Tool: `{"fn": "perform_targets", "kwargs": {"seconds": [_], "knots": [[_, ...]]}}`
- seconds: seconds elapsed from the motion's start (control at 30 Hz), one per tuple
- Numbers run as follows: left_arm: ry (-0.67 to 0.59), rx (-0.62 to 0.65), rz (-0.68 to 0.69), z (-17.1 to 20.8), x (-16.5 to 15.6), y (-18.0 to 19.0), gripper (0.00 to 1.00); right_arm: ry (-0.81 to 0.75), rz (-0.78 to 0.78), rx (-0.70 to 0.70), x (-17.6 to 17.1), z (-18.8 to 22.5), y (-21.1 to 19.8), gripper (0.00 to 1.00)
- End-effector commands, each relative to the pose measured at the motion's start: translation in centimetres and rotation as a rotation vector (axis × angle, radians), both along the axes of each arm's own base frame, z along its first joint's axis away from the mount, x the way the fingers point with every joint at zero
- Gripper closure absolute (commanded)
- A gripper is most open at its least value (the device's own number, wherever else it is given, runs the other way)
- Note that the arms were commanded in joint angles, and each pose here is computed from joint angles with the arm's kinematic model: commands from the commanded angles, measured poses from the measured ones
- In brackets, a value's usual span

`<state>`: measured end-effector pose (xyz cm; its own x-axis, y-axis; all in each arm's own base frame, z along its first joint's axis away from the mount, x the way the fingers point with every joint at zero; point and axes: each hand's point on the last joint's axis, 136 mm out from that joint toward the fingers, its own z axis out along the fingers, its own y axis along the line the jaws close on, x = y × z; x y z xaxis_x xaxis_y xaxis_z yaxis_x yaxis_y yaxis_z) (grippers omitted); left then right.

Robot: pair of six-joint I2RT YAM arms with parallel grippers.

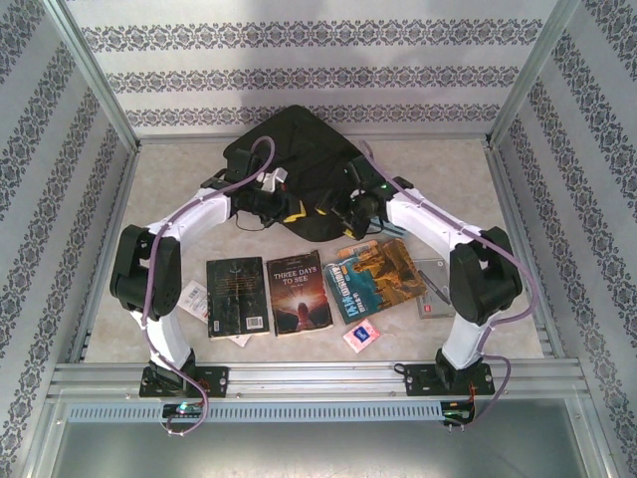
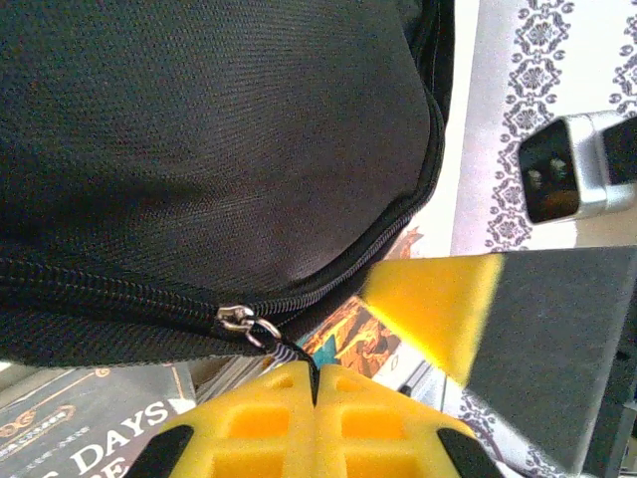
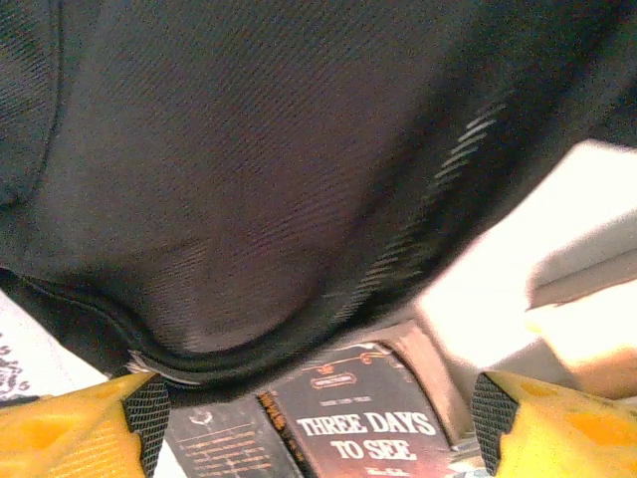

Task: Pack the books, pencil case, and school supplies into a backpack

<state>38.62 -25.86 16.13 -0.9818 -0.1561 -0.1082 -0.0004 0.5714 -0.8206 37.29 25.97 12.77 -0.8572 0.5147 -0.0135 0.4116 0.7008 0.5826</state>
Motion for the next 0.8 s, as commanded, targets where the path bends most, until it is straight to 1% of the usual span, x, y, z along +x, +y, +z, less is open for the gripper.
{"fn": "perform_targets", "kwargs": {"seconds": [0.0,0.13,0.2,0.33,0.47,0.57,0.63,0.77], "knots": [[-0.072,-0.049,-0.029,2.8,-0.3,-1.5,1.0,-0.019,-0.07,0.058,1.8,0.1,0.5,0.22],[-0.078,-0.041,-0.035,3.1,-0.3,-1.5,1.0,-0.022,-0.088,0.041,2.9,-0.7,-0.1,0.27],[-0.076,-0.031,-0.044,3.1,-0.2,-1.5,1.0,-0.008,-0.099,0.036,3.0,-1.3,-0.4,0.33],[-0.072,-0.008,-0.045,2.5,0.0,-1.3,1.0,0.016,-0.115,0.005,2.5,-2.5,-0.8,0.52],[-0.065,0.025,-0.036,1.7,0.4,-0.5,1.0,0.018,-0.126,-0.034,2.2,-3.4,-1.8,0.78],[-0.056,0.045,-0.003,1.1,1.1,0.8,1.0,0.016,-0.122,-0.058,2.3,-3.6,-2.6,0.91],[-0.05,0.067,0.027,0.7,1.6,1.9,1.0,0.007,-0.108,-0.069,2.4,-3.6,-2.8,0.94],[-0.05,0.071,0.066,0.2,2.6,3.5,1.0,0.007,-0.074,-0.092,2.3,-3.7,-2.8,0.94]]}}
